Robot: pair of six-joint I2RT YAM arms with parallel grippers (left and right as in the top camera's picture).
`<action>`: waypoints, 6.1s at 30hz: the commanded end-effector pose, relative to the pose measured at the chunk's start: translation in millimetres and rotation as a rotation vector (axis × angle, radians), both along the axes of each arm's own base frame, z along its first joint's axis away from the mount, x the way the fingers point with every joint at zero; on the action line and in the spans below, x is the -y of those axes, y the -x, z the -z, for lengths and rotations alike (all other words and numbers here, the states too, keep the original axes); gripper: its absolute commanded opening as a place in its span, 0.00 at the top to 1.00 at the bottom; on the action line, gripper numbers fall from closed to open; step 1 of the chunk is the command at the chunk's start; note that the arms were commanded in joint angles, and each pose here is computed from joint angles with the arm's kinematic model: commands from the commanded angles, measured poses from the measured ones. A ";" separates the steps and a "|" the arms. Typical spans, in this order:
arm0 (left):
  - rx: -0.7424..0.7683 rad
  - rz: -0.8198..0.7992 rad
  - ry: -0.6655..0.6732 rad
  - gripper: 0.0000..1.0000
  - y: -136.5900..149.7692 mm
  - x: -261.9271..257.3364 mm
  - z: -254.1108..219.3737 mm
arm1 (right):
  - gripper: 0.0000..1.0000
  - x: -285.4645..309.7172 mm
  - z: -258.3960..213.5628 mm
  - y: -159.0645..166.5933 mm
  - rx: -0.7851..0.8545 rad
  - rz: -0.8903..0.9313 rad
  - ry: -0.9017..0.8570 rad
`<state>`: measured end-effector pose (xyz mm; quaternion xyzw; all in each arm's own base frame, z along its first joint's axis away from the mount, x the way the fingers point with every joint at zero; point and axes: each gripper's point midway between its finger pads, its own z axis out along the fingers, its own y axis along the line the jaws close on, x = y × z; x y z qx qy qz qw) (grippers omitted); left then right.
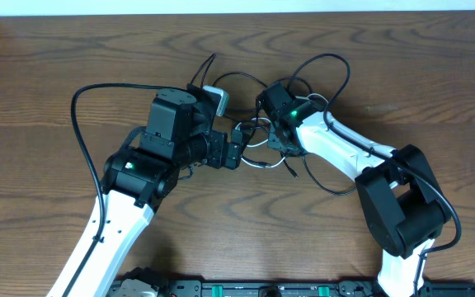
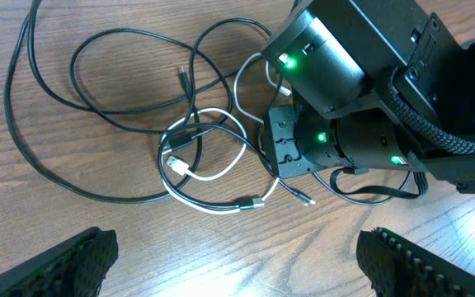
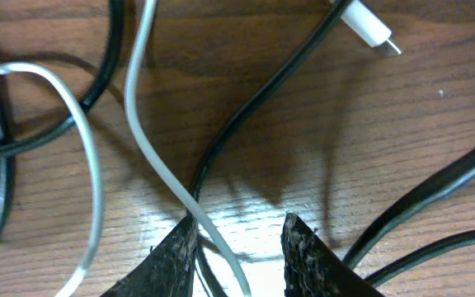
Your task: Untangle cables
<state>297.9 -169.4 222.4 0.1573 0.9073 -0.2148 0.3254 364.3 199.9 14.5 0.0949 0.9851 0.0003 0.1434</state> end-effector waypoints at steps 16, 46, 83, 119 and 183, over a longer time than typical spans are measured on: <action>-0.001 -0.002 0.016 0.02 -1.4 1.1 -3.6 | 0.89 -3.5 5.1 2.4 -0.005 -0.020 -0.013; -0.007 -0.002 0.012 0.02 -0.3 0.6 -2.3 | 0.99 -15.4 -399.1 -61.3 0.671 -0.311 -0.170; -0.026 0.000 0.001 0.02 3.3 -0.9 1.4 | 0.62 164.5 -474.5 2.0 0.767 0.038 -0.043; -0.217 0.237 0.085 0.02 60.4 20.9 13.3 | 0.01 36.4 -124.5 184.9 -0.597 -0.862 0.029; -0.260 -0.584 0.166 0.02 21.9 -198.3 17.5 | 0.72 14.8 13.7 148.1 -0.141 -0.505 0.209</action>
